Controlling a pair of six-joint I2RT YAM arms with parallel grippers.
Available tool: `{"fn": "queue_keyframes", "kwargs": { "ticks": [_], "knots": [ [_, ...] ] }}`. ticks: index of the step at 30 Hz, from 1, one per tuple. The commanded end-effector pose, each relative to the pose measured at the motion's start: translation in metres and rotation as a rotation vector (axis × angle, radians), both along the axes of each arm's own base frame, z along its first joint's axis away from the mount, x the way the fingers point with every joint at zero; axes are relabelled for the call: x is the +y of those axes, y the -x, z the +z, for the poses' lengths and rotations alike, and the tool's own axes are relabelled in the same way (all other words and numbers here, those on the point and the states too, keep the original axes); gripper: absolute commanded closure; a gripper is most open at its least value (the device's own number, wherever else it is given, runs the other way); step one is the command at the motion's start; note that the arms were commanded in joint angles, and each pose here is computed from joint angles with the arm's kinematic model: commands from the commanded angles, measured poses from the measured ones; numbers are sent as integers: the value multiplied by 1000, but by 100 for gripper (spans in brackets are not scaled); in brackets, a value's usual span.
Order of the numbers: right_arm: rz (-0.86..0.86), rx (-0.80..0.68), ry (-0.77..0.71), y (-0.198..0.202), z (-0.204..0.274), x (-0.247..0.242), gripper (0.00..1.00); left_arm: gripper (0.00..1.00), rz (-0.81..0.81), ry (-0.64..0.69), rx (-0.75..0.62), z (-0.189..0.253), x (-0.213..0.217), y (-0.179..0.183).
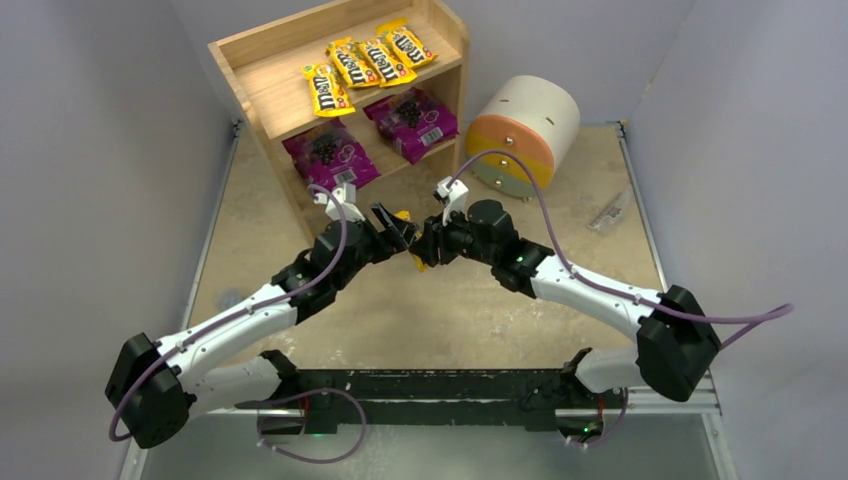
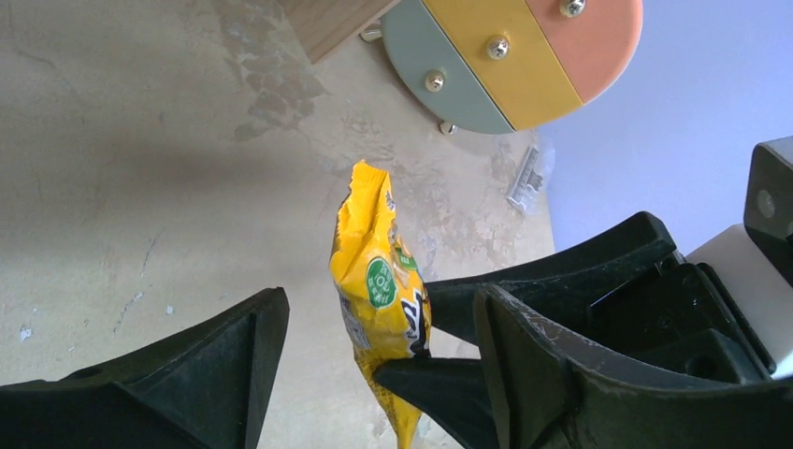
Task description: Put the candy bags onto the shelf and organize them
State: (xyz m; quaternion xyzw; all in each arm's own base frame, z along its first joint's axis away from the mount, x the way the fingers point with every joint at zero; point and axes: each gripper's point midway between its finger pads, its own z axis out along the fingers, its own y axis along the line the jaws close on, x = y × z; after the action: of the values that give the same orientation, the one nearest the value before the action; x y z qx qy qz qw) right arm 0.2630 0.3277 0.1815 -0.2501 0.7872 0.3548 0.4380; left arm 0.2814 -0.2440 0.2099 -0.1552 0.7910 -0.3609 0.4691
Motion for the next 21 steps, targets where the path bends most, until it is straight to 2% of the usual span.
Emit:
{"fn": "queue_keyframes", "kwargs": {
  "ticks": [1, 6, 10, 14, 17, 21],
  "knots": [
    [56, -39, -87, 8, 25, 12, 55, 29, -15, 63, -22, 10, -8, -3],
    [54, -50, -101, 5, 33, 15, 55, 51, -41, 78, -16, 11, -13, -1],
    [62, -57, -124, 6, 39, 18, 56, 61, -59, 89, -11, 11, -18, 0],
    [76, -70, -134, 6, 46, 19, 55, 77, -65, 89, -16, 14, -19, -1],
    [75, -85, -123, 6, 48, 17, 47, 89, -61, 94, -23, 18, -18, -1],
    [70, -122, -92, 6, 49, 10, 35, 94, -58, 98, -39, 29, -17, -3]
  ]
}}
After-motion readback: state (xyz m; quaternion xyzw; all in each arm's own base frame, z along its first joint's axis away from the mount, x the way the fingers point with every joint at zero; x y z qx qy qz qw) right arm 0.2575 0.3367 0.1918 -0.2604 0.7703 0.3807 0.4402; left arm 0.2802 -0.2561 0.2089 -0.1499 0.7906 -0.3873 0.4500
